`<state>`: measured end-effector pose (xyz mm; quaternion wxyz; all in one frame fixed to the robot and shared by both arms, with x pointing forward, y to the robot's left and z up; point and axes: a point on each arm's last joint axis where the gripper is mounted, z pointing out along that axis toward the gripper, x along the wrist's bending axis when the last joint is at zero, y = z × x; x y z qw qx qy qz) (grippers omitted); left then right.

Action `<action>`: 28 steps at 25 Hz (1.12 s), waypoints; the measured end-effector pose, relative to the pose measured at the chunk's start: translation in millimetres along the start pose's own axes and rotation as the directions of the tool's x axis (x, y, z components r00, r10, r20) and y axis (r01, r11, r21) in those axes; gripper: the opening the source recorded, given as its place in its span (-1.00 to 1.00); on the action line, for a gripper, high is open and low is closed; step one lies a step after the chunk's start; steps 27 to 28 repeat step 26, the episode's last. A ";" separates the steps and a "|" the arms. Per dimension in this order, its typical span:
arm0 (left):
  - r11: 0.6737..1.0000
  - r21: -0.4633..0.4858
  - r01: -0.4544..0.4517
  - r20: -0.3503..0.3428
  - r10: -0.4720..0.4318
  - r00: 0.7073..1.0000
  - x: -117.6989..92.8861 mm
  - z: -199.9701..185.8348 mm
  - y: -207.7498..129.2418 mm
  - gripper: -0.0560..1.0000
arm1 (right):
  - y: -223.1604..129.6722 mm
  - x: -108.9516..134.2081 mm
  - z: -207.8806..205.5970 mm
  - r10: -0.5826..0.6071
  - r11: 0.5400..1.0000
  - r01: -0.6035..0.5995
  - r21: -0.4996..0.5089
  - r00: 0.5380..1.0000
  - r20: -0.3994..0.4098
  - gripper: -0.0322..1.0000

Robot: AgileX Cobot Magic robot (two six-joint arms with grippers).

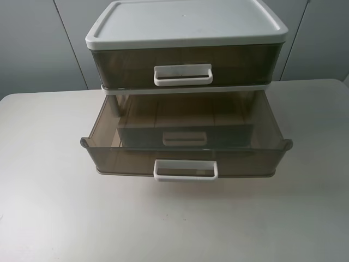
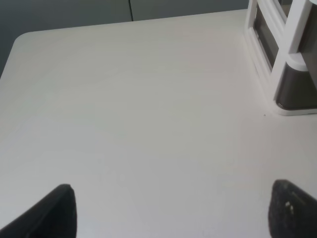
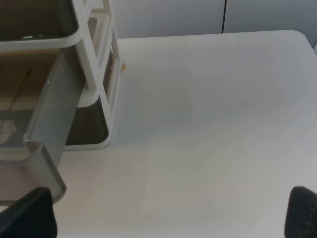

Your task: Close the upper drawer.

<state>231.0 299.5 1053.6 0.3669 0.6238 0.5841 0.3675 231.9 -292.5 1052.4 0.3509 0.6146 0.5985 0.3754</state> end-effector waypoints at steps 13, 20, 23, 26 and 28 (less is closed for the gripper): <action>1.000 0.000 0.000 0.000 0.000 1.000 0.0 0.0 0.0 0.51 | 0.0 0.0 0.0 0.000 1.000 0.000 0.000 1.000 0.000 0.41; 1.000 0.000 0.000 0.000 0.000 1.000 0.0 0.0 0.0 0.51 | 0.0 0.0 0.0 0.000 1.000 0.000 0.000 1.000 0.000 0.41; 1.000 0.000 0.000 0.000 0.000 1.000 0.0 0.0 0.0 0.51 | 0.0 0.0 0.0 0.000 1.000 0.000 0.000 1.000 0.000 0.41; 1.000 0.000 0.000 0.000 0.000 1.000 0.0 0.0 0.0 0.51 | 0.0 0.0 0.0 0.000 1.000 0.000 0.000 1.000 0.000 0.41; 1.000 0.000 0.000 0.000 0.000 1.000 0.0 0.0 0.0 0.51 | 0.0 0.0 0.0 0.000 1.000 0.000 0.000 1.000 0.000 0.41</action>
